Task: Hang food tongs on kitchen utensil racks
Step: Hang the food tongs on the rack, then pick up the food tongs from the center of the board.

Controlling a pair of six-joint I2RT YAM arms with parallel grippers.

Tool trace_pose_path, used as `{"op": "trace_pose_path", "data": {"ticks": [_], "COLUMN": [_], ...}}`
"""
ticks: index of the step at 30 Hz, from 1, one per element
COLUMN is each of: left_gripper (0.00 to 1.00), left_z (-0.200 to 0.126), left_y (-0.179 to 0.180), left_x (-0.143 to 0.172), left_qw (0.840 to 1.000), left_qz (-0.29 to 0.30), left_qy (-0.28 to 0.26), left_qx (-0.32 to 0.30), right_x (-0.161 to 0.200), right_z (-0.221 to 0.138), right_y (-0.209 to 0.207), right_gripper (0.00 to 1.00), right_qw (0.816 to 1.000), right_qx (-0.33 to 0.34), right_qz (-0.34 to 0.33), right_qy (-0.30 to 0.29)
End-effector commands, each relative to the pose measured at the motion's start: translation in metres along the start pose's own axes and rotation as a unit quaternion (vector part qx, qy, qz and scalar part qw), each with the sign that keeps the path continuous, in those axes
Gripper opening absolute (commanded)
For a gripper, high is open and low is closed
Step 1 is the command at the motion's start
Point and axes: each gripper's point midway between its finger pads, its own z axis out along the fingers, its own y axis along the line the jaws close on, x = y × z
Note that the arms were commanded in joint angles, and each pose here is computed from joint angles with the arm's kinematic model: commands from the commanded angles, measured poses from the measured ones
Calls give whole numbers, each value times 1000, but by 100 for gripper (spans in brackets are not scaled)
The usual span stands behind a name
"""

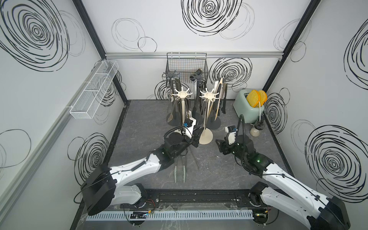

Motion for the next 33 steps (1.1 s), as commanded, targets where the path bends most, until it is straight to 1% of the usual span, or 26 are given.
{"op": "trace_pose_path", "data": {"ticks": [1, 6, 10, 15, 20, 24, 30, 33], "left_gripper": [28, 31, 32, 32, 32, 32, 33, 32], "left_z": [-19, -53, -75, -96, -108, -112, -115, -115], "left_y": [2, 20, 40, 57, 68, 73, 75, 75], "left_x": [7, 23, 42, 56, 66, 70, 74, 76], "left_qw": [1000, 997, 991, 986, 980, 979, 978, 978], "left_qz": [-24, -47, -62, -84, -102, -102, -110, -111], "left_qy": [20, 50, 83, 99, 109, 118, 116, 117], "left_qx": [-4, -43, -81, -109, -129, -134, -133, -131], "right_x": [23, 56, 79, 105, 124, 134, 149, 154], "right_z": [4, 21, 37, 59, 81, 95, 110, 113], "right_y": [17, 55, 79, 94, 100, 102, 101, 100], "right_gripper": [64, 65, 65, 64, 63, 58, 49, 42], "right_qw": [998, 992, 985, 972, 961, 955, 947, 944], "right_qx": [5, -9, -12, 10, 36, 48, 60, 63], "right_qz": [4, -21, -23, -39, -58, -70, -83, -86], "right_qy": [62, 125, 173, 233, 269, 285, 305, 311]}}
